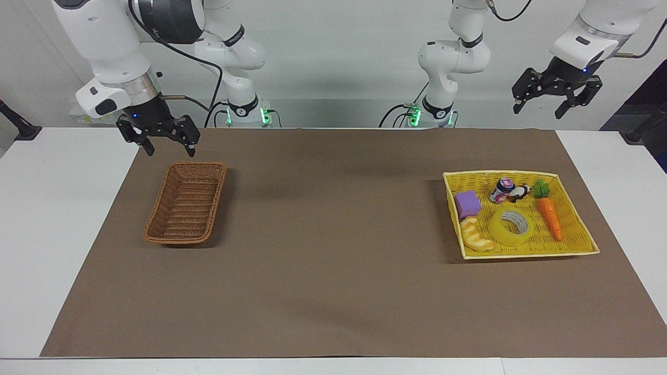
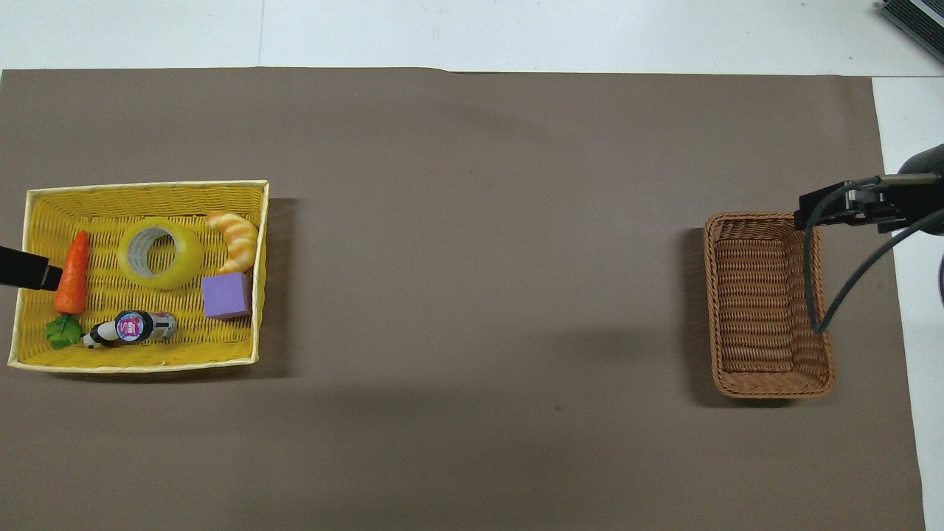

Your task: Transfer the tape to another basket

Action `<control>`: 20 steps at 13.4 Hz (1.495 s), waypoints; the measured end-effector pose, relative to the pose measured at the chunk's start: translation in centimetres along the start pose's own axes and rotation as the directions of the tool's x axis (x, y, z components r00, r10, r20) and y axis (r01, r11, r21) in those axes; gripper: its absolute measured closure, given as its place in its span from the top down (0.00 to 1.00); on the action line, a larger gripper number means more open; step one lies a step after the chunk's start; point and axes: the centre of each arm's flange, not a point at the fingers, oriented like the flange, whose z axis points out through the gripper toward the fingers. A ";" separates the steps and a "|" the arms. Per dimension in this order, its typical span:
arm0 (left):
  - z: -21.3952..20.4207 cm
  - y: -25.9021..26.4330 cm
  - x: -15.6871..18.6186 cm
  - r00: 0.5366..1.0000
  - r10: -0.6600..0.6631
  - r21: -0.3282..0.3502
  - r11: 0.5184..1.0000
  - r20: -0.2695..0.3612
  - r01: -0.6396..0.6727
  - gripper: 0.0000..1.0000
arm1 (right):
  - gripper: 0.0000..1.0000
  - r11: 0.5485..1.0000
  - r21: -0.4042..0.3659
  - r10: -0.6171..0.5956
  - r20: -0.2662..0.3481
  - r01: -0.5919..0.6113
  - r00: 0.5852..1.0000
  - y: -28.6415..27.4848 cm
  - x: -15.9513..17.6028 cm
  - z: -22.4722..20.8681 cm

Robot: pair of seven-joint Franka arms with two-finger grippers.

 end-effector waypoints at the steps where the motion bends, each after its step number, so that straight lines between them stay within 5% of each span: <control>1: 0.0 -0.1 0.0 1.000 -0.001 0.000 1.000 0.001 0.001 1.00 | 1.00 1.000 0.000 0.000 0.000 0.000 1.000 0.0 0.0 0.0; 15: 0.0 -0.5 -0.4 1.000 -0.010 -0.002 1.000 -0.001 0.010 1.00 | 1.00 1.000 0.000 0.000 0.000 0.000 1.000 0.0 0.0 0.0; 20: -0.3 -1.4 0.0 0.999 -0.026 0.005 1.000 -0.046 0.026 1.00 | 1.00 1.000 0.000 0.000 0.000 0.000 1.000 0.0 0.0 0.0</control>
